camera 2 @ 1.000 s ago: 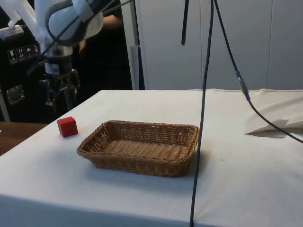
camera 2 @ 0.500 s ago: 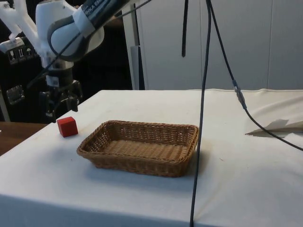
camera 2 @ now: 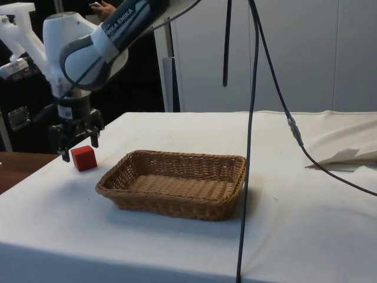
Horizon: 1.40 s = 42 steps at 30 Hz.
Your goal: Pick up the cube and place it into the basket.
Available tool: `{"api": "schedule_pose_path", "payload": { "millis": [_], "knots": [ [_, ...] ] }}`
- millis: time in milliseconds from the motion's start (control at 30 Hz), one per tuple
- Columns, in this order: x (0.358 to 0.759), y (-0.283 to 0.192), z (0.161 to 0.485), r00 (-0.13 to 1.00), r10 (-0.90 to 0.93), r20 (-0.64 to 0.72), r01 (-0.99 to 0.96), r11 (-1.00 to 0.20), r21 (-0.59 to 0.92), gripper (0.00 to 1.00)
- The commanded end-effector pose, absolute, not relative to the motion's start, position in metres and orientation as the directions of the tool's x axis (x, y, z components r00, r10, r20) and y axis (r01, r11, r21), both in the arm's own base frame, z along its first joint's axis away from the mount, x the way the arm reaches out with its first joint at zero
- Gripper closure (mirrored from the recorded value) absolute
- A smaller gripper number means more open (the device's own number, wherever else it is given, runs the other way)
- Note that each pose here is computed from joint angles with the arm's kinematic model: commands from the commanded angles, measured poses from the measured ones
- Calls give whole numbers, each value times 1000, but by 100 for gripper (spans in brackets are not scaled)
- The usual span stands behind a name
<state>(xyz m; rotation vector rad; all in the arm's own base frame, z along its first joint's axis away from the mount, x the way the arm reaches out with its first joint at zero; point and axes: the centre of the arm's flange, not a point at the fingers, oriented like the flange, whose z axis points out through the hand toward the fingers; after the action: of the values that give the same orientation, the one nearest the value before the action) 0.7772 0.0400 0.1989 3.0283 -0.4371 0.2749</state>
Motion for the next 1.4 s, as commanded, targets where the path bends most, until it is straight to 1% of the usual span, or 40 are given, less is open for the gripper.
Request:
{"api": "schedule_pose_path", "payload": {
  "millis": [0,100,133,433,800,833,867,933,967,1033,1067,1167,1367],
  "knots": [
    [779,39,194,938,-288,191,-303,-952,52,0],
    [779,39,189,933,-304,193,-320,-945,58,0],
    [778,39,193,936,-295,189,-310,-949,51,0],
    [784,34,177,918,-336,209,-360,-929,86,0],
    [791,25,173,911,-345,227,-374,-922,99,0],
    [792,24,173,910,-346,228,-375,-922,99,4],
    [793,24,173,910,-346,230,-376,-921,100,11],
    [794,24,173,909,-348,231,-378,-920,100,32],
    [794,23,172,909,-348,231,-379,-920,101,55],
    [795,23,173,908,-349,233,-379,-920,101,77],
    [795,23,175,908,-345,239,-375,-922,93,86],
    [795,23,173,908,-350,232,-380,-919,102,88],
    [796,22,175,908,-346,238,-376,-922,95,88]
  ]
}}
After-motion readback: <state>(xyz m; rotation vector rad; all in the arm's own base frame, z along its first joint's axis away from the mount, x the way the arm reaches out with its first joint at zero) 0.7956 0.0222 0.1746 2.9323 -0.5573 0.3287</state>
